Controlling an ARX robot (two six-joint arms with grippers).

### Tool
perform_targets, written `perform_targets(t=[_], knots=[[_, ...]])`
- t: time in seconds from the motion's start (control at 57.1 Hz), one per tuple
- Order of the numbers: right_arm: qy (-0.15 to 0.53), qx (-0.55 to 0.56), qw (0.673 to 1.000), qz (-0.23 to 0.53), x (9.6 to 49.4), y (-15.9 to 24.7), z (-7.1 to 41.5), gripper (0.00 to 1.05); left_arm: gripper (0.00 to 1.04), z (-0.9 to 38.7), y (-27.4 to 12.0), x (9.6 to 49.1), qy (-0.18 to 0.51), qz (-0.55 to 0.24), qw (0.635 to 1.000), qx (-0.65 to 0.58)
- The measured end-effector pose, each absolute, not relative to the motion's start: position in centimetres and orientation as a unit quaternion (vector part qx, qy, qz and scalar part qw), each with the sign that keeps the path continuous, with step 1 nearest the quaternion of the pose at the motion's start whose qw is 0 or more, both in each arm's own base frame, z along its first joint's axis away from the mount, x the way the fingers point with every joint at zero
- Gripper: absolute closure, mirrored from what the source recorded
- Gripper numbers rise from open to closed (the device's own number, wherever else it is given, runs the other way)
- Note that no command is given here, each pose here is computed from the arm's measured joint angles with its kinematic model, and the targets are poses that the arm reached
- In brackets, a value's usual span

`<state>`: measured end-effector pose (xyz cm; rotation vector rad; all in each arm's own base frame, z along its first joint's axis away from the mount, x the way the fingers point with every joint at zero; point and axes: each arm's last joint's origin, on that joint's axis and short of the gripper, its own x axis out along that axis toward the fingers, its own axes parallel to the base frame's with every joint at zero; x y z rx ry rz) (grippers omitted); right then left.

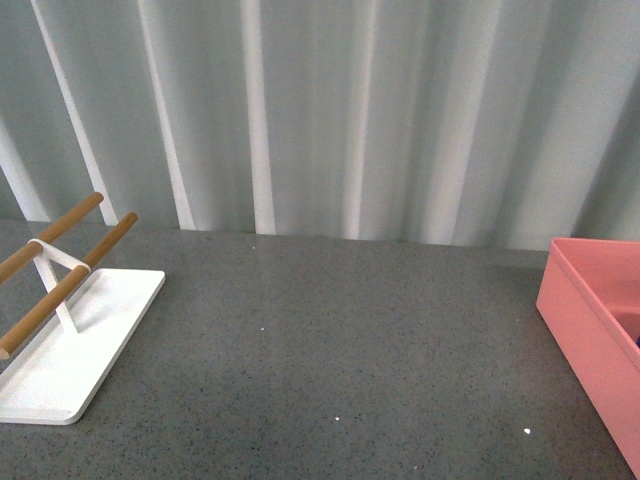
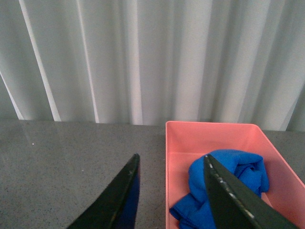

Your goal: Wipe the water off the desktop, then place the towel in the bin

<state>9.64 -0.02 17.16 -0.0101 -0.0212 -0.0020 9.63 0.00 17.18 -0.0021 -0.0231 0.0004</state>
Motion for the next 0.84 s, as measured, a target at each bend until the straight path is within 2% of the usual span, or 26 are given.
perform_targets(t=[0.122, 0.192, 0.227, 0.28, 0.84], knots=[[-0.011, -0.005, 1.000, -0.001, 9.64, -0.02, 17.16, 0.29, 0.07, 17.18, 0.00, 9.63, -0.012, 0.000, 1.000, -0.001], [-0.011, -0.005, 1.000, -0.001, 9.64, -0.02, 17.16, 0.09, 0.07, 17.18, 0.00, 9.63, -0.012, 0.000, 1.000, -0.001], [-0.011, -0.005, 1.000, -0.001, 9.64, -0.02, 17.16, 0.05, 0.07, 17.18, 0.00, 9.63, -0.012, 0.000, 1.000, -0.001], [-0.011, -0.005, 1.000, -0.001, 9.64, -0.02, 17.16, 0.08, 0.07, 17.18, 0.00, 9.63, -0.012, 0.000, 1.000, -0.001], [-0.011, -0.005, 1.000, -0.001, 9.64, -0.02, 17.16, 0.07, 0.07, 17.18, 0.00, 9.63, -0.012, 0.000, 1.000, -0.001]])
